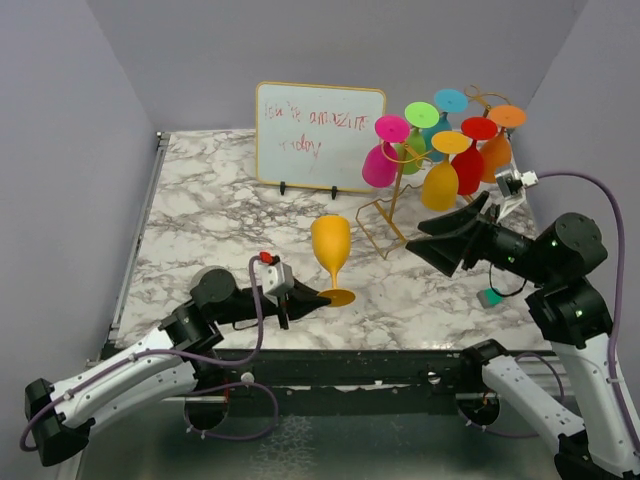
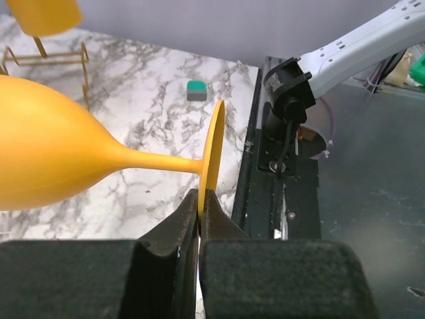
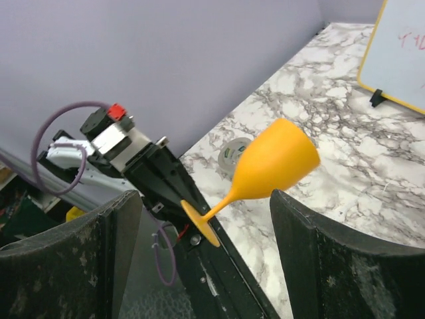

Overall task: Take the wine glass off the wine glass rack
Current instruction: Place the wine glass at the center of the board.

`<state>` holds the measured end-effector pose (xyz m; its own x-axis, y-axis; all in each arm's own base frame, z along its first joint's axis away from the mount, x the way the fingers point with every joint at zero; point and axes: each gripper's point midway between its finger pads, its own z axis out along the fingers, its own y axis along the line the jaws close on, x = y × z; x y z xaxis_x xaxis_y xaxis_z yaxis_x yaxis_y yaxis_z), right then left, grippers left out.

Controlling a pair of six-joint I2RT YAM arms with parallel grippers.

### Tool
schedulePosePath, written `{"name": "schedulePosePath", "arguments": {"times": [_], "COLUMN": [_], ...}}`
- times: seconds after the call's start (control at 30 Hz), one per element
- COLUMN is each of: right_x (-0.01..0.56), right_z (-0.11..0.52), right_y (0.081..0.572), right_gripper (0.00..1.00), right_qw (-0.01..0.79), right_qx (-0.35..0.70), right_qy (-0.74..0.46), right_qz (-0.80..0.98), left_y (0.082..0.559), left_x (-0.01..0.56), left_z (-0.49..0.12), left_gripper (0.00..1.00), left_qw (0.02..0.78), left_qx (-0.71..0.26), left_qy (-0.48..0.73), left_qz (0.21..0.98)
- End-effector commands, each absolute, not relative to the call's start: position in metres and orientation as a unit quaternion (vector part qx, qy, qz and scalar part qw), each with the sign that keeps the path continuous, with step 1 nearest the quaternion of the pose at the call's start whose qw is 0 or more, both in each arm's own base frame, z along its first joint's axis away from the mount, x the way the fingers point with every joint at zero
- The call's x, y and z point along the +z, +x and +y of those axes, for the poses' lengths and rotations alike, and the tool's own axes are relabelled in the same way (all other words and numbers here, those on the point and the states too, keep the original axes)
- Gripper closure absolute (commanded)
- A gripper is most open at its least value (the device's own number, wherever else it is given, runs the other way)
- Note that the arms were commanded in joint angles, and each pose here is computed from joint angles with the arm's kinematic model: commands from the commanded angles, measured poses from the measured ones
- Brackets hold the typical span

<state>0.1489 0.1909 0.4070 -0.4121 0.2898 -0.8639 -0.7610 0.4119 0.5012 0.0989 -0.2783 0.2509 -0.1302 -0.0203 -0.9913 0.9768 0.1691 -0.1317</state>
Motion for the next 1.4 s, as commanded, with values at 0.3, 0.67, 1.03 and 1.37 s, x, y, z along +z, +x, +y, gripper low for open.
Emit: {"name": "schedulePosePath", "arguments": {"times": [0.3,0.67,1.03,1.37], "right_x": [0.411,0.419,0.394,0.385], "right_z": [0.208,0.225,0.235,0.235], "right_y": [0.164,0.155,0.144,0.134], "right_gripper": [0.16,0.13,0.16,0.18], "right_qw": [0.458,0.397,0.299,0.263], "right_qx": [0.538,0.593,0.639,0.658], "right_qy": [-0.187,-0.239,-0.284,-0.304], "right_qz": [0.683,0.658,0.65,0.637], "left_y": [0.065,0.038,0.017,0.016], "left_x": [0.296,0.286,0.297,0.291], "left_z": [-0.245,-0.245,-0.249,-0.257], "left_gripper": [1.0,1.0,1.0,1.0], "left_qw": [0.605,0.558,0.516,0.493], "left_qx": [-0.478,-0.479,-0.489,-0.495], "left_qy": [0.473,0.561,0.627,0.645], "left_qz": [0.426,0.38,0.317,0.309]}}
